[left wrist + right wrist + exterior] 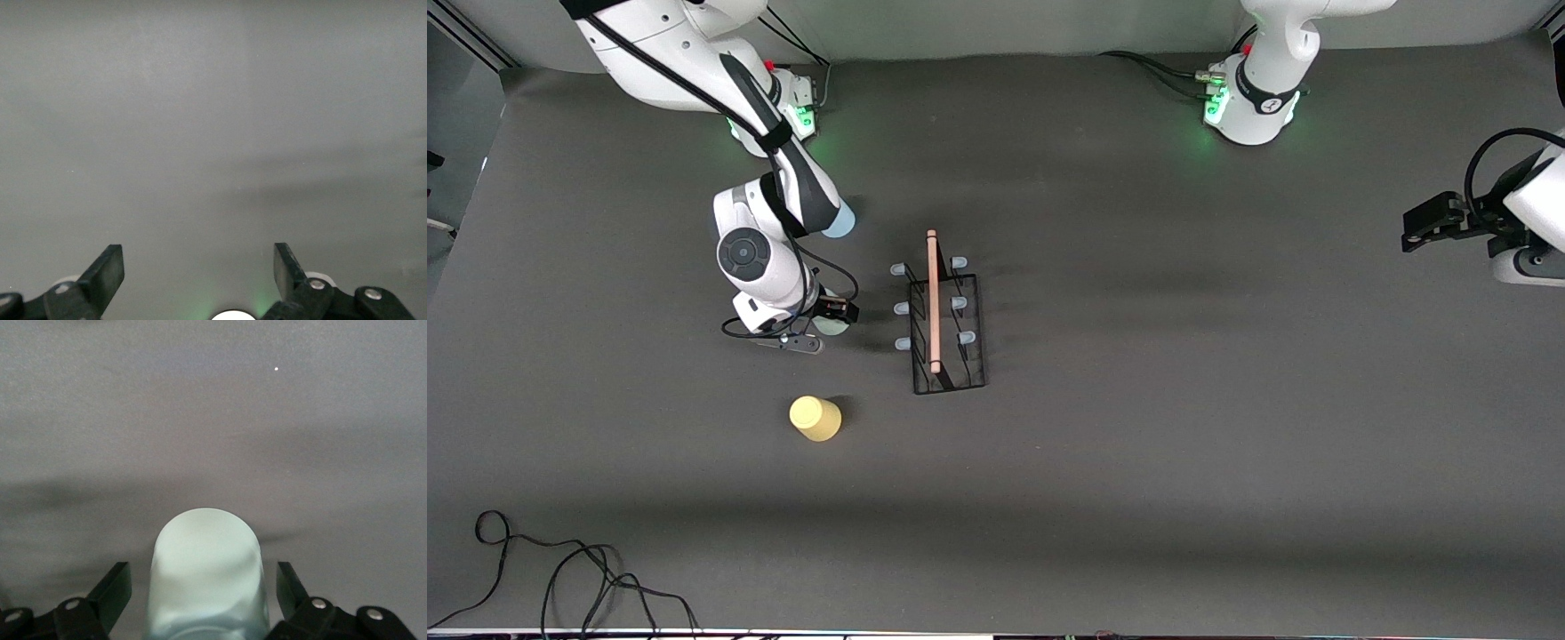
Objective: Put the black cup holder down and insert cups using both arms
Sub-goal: 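Carry the green cup to the rack and slide it onto a peg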
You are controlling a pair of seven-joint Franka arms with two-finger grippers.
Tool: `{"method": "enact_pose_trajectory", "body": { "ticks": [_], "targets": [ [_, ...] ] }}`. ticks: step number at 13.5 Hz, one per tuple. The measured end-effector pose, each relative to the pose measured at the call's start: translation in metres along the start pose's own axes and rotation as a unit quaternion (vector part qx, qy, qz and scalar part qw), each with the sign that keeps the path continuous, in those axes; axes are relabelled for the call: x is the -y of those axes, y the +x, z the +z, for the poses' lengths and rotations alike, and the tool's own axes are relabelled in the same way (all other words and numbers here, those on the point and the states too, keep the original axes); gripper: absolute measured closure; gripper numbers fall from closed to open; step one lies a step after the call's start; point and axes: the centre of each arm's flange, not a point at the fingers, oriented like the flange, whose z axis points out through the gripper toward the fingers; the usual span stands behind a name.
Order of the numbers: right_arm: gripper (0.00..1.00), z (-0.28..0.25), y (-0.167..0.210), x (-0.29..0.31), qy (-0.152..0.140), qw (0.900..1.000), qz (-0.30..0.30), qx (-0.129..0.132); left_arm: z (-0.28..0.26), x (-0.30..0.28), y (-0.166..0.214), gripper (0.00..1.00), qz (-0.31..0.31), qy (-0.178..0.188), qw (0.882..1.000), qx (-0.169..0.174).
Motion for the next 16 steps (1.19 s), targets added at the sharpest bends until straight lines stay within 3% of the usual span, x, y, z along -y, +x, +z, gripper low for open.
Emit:
{"method": "enact_pose_trajectory", "body": {
  "ticks": [2,4,5,11,14,16],
  "targets": [
    [0.09,0.000,0.000,0.000,-0.001,1.000,0.000,0.001,0.000,0.000,0.000,0.00,0.000,0.000,1.000,0.000],
    [0.29,-0.003,0.000,0.000,0.001,1.000,0.000,-0.001,0.000,0.000,0.000,0.00,-0.001,0.000,1.000,0.000],
    [0.30,-0.008,0.001,0.001,0.003,1.000,0.000,-0.004,0.000,0.000,0.000,0.00,-0.002,0.000,1.000,-0.001],
    [0.30,-0.123,0.013,0.009,0.006,1.000,0.007,0.013,-0.002,-0.001,0.000,0.00,-0.005,0.000,1.000,-0.004],
    [0.30,-0.185,0.012,0.039,0.049,0.998,0.030,0.029,-0.003,-0.001,0.000,0.00,-0.005,0.000,1.000,-0.005],
    [0.30,-0.199,-0.007,0.075,0.057,0.997,0.046,0.025,-0.003,-0.001,0.000,0.00,-0.006,0.001,1.000,-0.006]
  ]
}}
